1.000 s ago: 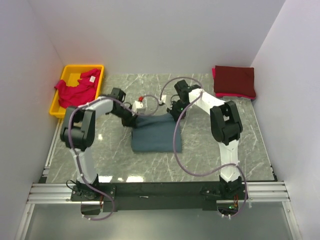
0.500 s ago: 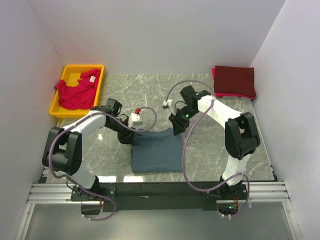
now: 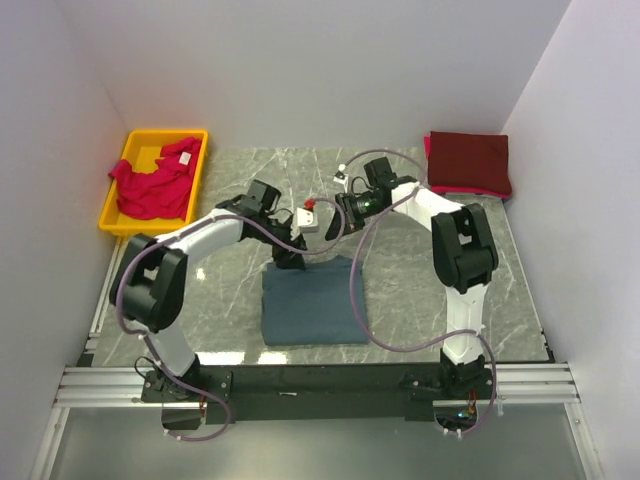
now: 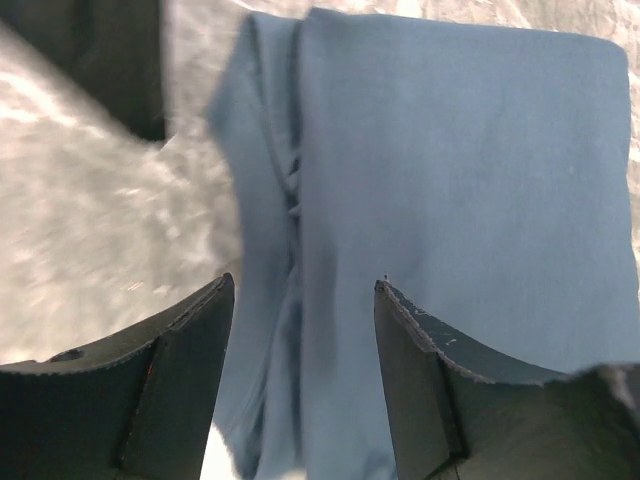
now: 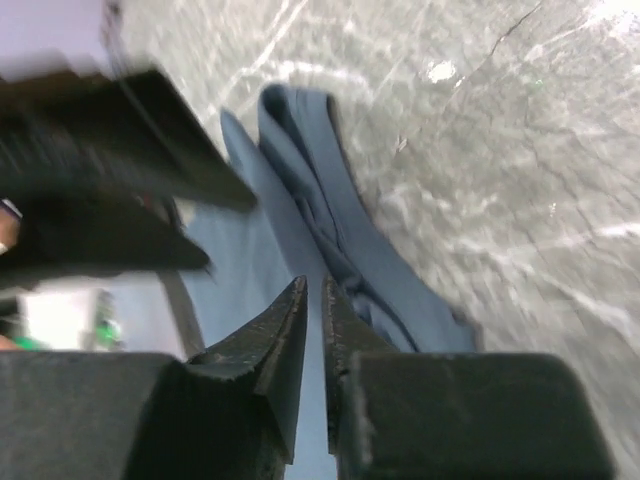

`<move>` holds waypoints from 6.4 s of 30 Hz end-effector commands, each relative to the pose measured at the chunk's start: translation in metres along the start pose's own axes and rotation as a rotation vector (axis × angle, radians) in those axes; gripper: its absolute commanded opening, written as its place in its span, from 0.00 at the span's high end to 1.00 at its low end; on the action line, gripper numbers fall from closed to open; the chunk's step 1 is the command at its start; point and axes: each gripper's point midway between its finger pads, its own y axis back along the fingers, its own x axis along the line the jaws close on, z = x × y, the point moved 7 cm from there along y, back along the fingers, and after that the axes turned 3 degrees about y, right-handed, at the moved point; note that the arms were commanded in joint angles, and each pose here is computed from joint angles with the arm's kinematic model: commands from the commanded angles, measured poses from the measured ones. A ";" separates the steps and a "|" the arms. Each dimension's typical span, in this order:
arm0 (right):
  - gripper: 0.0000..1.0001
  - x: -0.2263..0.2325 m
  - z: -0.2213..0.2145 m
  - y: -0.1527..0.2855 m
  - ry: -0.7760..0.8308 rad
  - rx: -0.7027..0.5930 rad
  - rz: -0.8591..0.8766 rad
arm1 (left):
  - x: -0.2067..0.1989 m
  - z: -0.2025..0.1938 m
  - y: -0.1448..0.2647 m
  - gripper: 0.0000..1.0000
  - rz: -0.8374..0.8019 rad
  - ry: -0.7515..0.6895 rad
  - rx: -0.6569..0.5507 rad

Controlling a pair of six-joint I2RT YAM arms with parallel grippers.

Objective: Fold and stack the t-shirts
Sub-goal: Fold the tshirt

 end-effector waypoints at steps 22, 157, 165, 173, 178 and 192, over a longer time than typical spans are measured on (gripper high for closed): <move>0.90 -0.023 -0.018 -0.059 -0.312 0.004 0.187 | -0.012 -0.011 -0.054 0.72 -0.153 0.027 0.111; 0.47 -0.063 -0.054 0.038 -0.343 -0.013 -0.302 | 0.053 -0.067 0.033 0.51 0.407 1.043 -0.045; 0.51 -0.068 -0.057 0.032 -0.366 0.000 -0.286 | 0.055 -0.074 0.021 0.54 0.345 1.082 -0.049; 0.74 -0.065 -0.058 0.032 -0.360 -0.006 -0.269 | 0.053 -0.071 0.022 0.73 0.322 1.079 -0.085; 0.98 -0.053 -0.052 0.042 -0.318 -0.044 -0.281 | 0.049 -0.060 0.047 0.99 0.360 1.043 -0.149; 1.00 -0.046 -0.045 0.069 -0.208 -0.150 -0.428 | 0.041 -0.086 0.082 0.99 0.481 1.063 -0.151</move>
